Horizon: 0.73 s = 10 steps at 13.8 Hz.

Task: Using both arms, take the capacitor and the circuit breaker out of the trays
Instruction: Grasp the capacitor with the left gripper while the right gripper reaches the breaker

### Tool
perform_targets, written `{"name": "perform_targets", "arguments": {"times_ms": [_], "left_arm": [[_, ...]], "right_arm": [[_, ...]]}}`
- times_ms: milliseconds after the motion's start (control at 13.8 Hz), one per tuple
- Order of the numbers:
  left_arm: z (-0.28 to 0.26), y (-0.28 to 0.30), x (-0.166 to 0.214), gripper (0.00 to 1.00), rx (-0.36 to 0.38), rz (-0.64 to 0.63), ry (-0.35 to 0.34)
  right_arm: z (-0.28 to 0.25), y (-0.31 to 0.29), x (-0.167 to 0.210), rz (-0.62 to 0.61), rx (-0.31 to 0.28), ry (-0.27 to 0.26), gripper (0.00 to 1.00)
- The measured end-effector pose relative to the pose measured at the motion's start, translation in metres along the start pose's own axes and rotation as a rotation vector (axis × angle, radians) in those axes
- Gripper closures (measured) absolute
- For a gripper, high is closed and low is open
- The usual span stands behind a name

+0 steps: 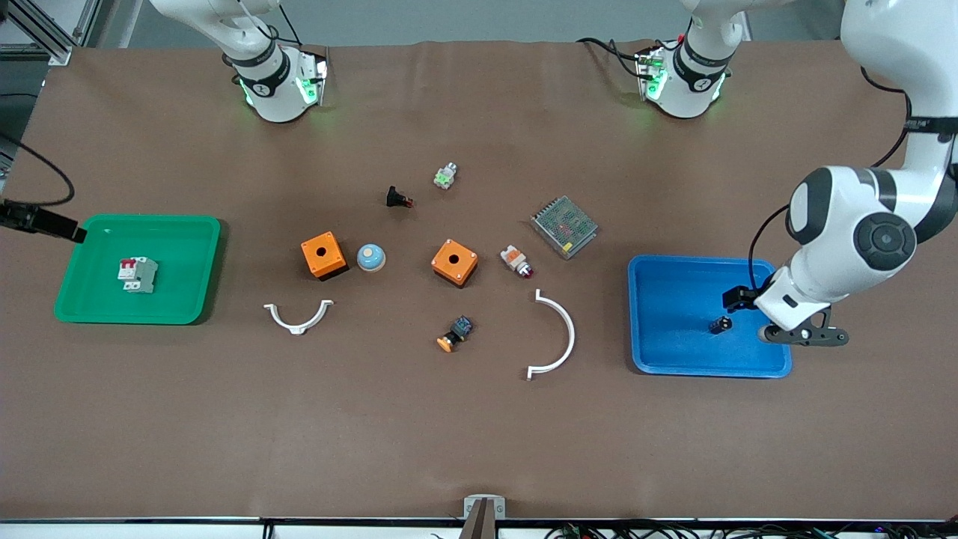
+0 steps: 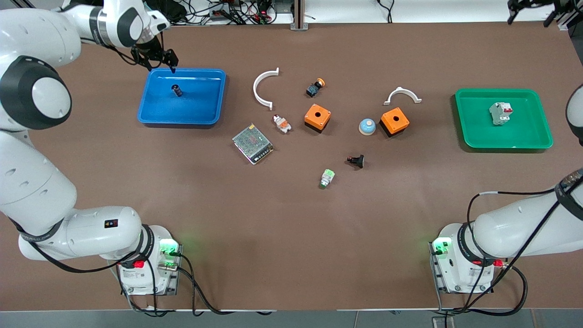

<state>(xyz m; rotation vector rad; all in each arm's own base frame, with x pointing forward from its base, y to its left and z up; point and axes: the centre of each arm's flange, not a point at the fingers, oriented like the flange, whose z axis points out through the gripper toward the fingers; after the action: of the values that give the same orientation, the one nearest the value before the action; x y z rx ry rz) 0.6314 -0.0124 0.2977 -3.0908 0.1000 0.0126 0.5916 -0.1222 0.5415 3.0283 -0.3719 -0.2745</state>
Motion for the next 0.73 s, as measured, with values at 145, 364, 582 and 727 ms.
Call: {"name": "perform_targets", "arguments": {"times_ms": [145,364,582,727], "left_arm": [[0.036,-0.011,0.003,0.15,-0.017,-0.018,-0.005],[0.067,-0.006,0.003,0.2,-0.034,-0.013,-0.016],[0.076,-0.001,0.003,0.22,-0.04,-0.007,-0.023],[0.08,0.002,0.003,0.25,-0.041,-0.002,-0.028]], "right_arm": [[0.05,0.025,0.024,-0.048,-0.042,-0.083,0.0],[0.119,0.066,0.049,-0.099,-0.041,-0.126,0.0],[0.193,0.09,0.052,-0.156,-0.035,-0.095,0.0],[0.233,0.093,0.045,-0.181,-0.033,-0.073,0.0]]}}
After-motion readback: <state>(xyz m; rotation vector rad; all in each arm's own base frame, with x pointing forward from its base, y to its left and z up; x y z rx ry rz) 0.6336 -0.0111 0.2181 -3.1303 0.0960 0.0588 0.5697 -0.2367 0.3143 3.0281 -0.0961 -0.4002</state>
